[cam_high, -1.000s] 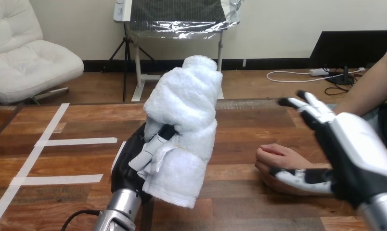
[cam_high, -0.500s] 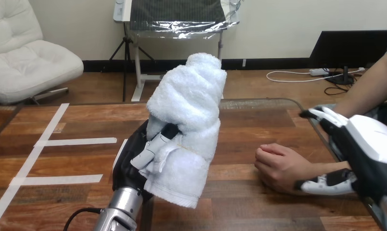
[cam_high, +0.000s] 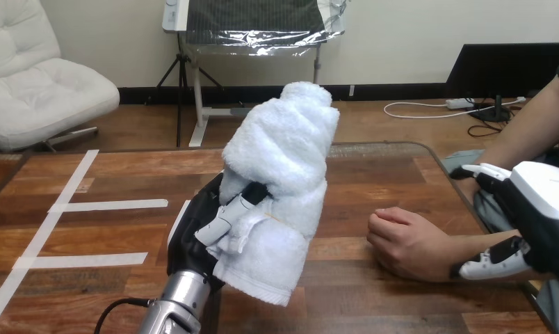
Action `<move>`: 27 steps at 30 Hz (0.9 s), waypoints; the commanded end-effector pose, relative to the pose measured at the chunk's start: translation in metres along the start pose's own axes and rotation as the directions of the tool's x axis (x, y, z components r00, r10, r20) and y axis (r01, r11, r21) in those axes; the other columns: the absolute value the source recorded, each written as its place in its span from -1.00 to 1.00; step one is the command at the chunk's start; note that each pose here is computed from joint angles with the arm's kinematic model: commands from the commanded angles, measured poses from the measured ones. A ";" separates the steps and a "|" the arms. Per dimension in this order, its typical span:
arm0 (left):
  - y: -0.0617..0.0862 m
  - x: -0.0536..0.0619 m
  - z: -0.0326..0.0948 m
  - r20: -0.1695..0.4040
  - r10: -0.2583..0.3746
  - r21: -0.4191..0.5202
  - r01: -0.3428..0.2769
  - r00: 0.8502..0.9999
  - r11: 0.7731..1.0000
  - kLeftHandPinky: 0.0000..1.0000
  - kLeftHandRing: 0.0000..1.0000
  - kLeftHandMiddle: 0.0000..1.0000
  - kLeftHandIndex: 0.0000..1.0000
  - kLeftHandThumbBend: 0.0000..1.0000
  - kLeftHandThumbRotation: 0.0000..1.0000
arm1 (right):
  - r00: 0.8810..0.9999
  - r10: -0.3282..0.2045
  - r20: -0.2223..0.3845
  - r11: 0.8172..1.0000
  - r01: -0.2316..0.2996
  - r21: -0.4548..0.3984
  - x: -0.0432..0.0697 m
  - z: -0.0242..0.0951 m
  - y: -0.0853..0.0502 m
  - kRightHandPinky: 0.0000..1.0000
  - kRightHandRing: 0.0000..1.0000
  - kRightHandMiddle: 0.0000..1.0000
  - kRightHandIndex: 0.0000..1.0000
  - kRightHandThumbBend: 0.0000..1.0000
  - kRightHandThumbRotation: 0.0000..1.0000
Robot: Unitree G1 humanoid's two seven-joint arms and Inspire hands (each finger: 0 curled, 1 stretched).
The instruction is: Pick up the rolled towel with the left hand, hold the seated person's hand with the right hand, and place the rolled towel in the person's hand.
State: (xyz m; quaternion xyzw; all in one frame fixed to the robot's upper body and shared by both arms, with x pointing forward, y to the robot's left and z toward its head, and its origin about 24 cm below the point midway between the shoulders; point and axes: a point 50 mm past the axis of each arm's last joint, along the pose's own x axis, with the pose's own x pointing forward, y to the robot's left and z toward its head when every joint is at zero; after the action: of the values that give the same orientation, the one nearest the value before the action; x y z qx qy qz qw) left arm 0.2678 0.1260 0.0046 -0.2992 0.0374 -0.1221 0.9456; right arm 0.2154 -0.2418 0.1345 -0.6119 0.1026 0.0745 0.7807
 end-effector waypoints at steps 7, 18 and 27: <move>-0.026 0.016 0.017 0.123 -0.093 -0.021 0.096 0.988 0.995 -0.46 -0.34 -0.19 -0.05 0.78 -0.89 | 0.999 0.038 -0.031 0.991 -0.041 -0.126 0.016 -0.001 -0.024 0.74 0.88 0.88 0.76 0.66 -1.00; -0.025 0.015 0.018 0.126 -0.090 -0.018 0.093 0.988 0.995 -0.47 -0.35 -0.20 -0.06 0.79 -0.89 | 0.987 0.133 -0.087 0.971 -0.148 -0.188 0.030 -0.006 -0.027 0.74 0.87 0.86 0.76 0.64 -1.00; -0.024 0.014 0.019 0.131 -0.096 -0.013 0.099 0.987 0.995 -0.48 -0.37 -0.20 -0.06 0.77 -0.89 | 0.973 0.191 -0.132 0.948 -0.218 -0.232 0.042 -0.009 -0.025 0.75 0.88 0.86 0.76 0.62 -1.00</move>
State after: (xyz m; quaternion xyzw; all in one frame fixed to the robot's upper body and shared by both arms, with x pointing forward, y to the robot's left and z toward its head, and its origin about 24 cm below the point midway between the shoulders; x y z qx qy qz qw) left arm 0.2677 0.1269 0.0055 -0.2980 0.0306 -0.1246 0.9459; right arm 0.2472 -0.2581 0.1291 -0.6663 0.2105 0.1447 0.7006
